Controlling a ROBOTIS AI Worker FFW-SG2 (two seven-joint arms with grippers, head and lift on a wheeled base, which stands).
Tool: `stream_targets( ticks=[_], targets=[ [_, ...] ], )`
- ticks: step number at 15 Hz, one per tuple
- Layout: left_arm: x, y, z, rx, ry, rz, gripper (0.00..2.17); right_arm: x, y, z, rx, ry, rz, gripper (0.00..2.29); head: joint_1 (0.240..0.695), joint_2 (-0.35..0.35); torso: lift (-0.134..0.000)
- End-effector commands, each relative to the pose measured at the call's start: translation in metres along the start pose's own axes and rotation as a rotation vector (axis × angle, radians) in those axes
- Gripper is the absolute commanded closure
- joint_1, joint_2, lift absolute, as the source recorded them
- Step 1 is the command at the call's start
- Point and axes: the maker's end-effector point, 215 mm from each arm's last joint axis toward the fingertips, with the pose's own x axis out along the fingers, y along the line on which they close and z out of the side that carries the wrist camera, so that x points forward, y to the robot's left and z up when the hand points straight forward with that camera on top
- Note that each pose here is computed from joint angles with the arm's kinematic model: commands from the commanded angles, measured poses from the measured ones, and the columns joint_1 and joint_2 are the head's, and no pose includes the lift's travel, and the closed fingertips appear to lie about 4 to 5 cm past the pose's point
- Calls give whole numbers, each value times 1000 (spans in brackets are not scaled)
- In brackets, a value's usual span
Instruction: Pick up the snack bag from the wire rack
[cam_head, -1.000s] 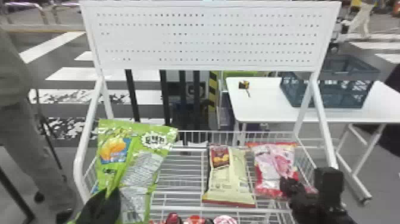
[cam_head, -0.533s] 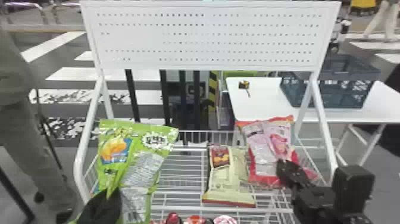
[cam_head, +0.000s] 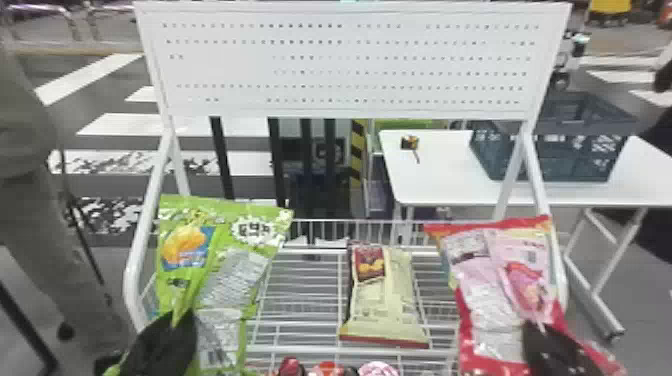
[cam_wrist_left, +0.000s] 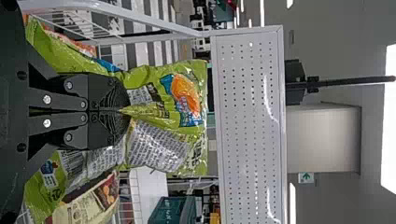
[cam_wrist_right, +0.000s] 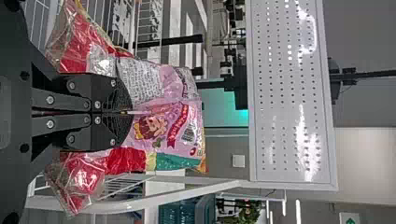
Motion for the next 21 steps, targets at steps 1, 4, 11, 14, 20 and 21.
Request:
stream_targets(
  ticks=[1,4,11,14,20,21],
  targets=[
    [4,14,1,-4,-6,20,1754,-30,-11,5,18,-24,5,2253,499,0,0],
    [7,31,-7,-4,5,44,1754,-42,-17,-7,34,10,24,2253,499,0,0],
    [10,34,-10,-4,16,43,1754,-44,-11,-15,47,23,50,2253,499,0,0],
    [11,34,-11,-7,17,45,1754,-44,-10,-15,50,23,53,2253,499,0,0],
    [10,35,-12,-6,23,48,1754,-44,-5,-14,71,20,79,2253,499,0,0],
    [10,35,-13,-8,23,49,1754,-45,-5,-15,73,21,79,2253,499,0,0]
  ],
)
